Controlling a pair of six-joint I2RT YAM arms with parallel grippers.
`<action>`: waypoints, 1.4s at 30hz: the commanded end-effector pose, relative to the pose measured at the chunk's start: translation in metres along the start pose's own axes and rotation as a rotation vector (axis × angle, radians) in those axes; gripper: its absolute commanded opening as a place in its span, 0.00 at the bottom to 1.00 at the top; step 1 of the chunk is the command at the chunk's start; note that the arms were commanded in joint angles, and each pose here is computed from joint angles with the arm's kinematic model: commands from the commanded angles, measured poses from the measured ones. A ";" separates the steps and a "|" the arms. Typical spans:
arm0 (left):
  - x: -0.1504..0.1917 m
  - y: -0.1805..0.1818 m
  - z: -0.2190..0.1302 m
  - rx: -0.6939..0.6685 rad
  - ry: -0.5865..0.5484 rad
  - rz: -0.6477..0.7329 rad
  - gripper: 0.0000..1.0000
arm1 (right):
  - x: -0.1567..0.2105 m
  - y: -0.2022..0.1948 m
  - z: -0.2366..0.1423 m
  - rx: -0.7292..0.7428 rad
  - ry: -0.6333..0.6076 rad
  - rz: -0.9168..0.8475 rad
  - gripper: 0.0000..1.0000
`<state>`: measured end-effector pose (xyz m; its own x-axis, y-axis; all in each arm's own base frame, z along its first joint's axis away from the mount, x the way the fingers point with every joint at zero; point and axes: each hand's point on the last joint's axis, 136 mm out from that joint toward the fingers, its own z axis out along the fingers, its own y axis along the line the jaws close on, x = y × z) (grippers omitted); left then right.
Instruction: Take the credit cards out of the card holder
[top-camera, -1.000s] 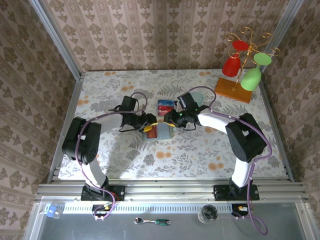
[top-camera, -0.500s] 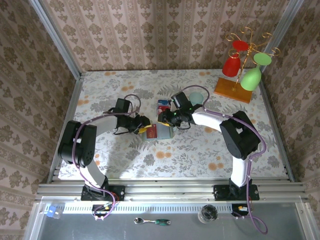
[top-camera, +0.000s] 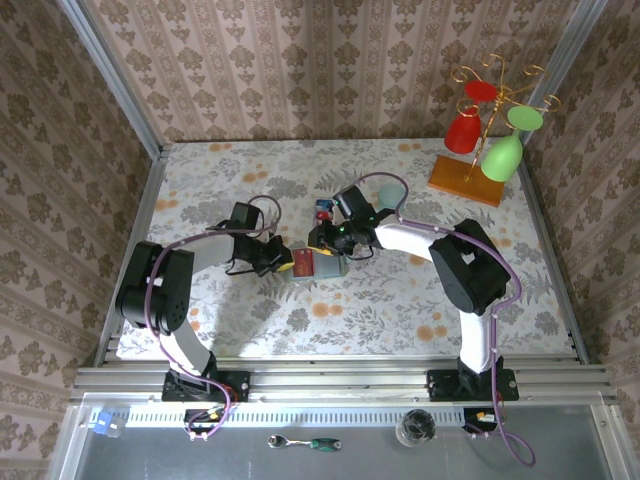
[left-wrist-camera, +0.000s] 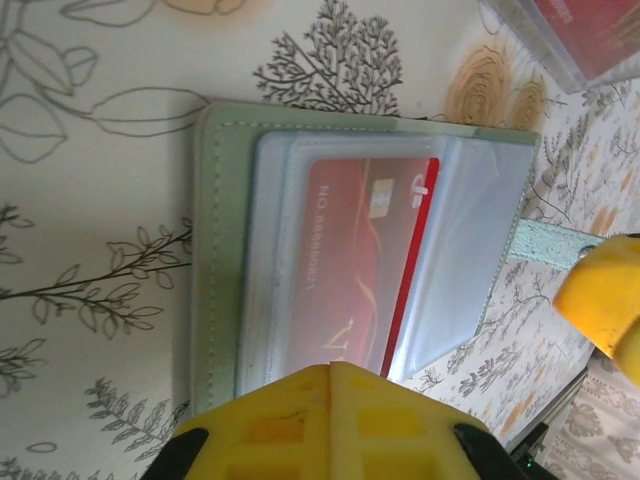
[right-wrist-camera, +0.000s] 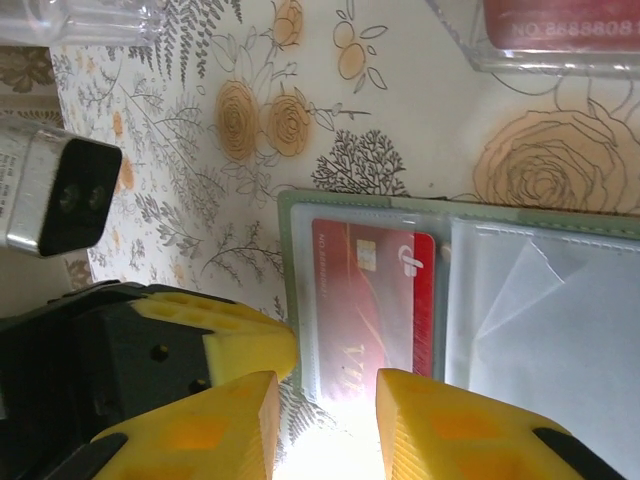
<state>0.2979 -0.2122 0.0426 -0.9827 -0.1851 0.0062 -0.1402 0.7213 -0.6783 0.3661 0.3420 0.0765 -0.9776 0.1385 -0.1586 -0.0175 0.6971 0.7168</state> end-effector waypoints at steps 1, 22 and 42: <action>0.001 0.012 -0.002 -0.038 0.002 -0.004 0.00 | 0.002 0.006 0.007 -0.014 0.039 0.012 0.32; -0.004 0.014 0.000 -0.034 -0.013 -0.012 0.00 | 0.010 0.004 0.024 -0.018 0.125 0.023 0.32; 0.002 0.025 0.009 -0.052 0.024 -0.028 0.00 | 0.020 -0.008 0.033 0.021 0.152 0.037 0.31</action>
<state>0.3001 -0.2060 0.0282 -0.9802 -0.1979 0.0093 -0.1540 0.7315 -0.6643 0.3598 0.3606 0.0474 -0.9956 0.0775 -0.0518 0.0170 0.6978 0.7161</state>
